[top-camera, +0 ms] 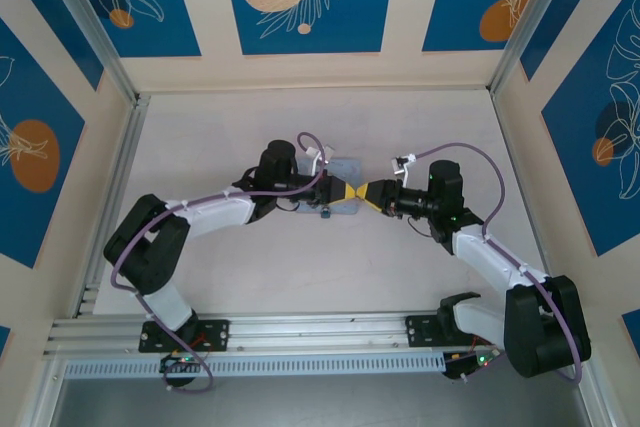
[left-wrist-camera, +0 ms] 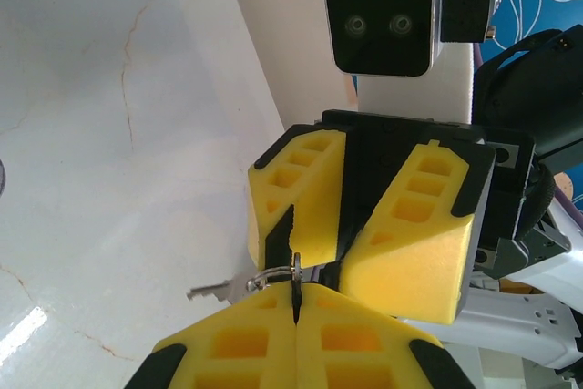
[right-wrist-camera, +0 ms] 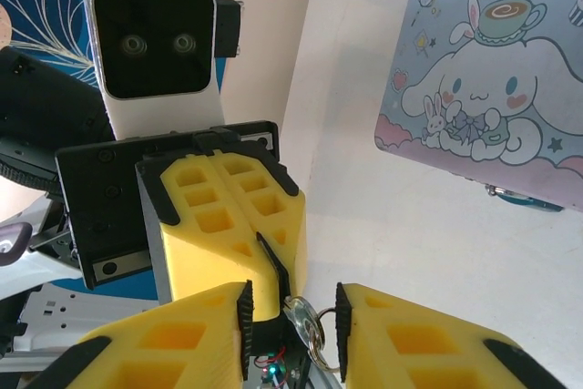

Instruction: Unlock the padlock with the key

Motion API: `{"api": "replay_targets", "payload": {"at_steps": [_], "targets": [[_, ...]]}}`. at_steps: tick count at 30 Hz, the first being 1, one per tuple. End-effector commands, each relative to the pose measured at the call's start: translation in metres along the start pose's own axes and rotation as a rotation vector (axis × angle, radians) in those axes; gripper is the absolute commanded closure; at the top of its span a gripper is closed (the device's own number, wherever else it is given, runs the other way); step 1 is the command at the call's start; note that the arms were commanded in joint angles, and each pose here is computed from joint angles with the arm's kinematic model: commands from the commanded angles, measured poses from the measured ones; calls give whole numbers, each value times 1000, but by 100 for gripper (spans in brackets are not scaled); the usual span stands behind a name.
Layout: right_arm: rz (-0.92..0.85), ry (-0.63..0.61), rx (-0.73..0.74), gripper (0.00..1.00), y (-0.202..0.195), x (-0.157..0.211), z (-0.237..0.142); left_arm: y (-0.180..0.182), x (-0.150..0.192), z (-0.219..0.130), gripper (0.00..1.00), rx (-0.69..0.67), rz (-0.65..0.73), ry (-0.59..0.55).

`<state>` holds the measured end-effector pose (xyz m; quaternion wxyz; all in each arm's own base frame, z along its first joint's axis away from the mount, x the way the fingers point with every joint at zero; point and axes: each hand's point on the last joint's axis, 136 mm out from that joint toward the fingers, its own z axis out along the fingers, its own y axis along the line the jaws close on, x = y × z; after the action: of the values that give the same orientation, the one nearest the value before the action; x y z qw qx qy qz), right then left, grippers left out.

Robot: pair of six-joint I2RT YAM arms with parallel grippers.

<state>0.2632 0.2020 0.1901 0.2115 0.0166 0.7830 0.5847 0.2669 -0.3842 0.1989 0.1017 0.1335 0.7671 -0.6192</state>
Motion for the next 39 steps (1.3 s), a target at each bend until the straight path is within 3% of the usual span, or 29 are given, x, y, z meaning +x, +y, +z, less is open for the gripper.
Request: {"api": "replay_targets", "payload": {"at_steps": [1,18,24,29,31,34,36,39], "targets": [[-15,38,-22,69,0,10,1,-12,-9,0,100,40,34,-3],[0,46,-6,88,-8,13,1,-10,-9,1,100,40,30,1],[-2,49,-9,100,-7,13,0,-9,-9,1,100,36,27,2],[-3,53,-12,100,-7,15,-1,-5,-14,-1,99,4,14,-25],[6,42,7,100,-11,17,-3,-2,-23,-10,64,-29,5,-85],[31,4,60,100,-23,20,-8,1,-31,-30,33,-89,4,-179],[62,-32,110,100,-33,22,-12,4,-28,-41,19,-140,19,-208],[103,-81,150,100,-44,24,-18,16,-12,-55,7,-234,40,-219]]}}
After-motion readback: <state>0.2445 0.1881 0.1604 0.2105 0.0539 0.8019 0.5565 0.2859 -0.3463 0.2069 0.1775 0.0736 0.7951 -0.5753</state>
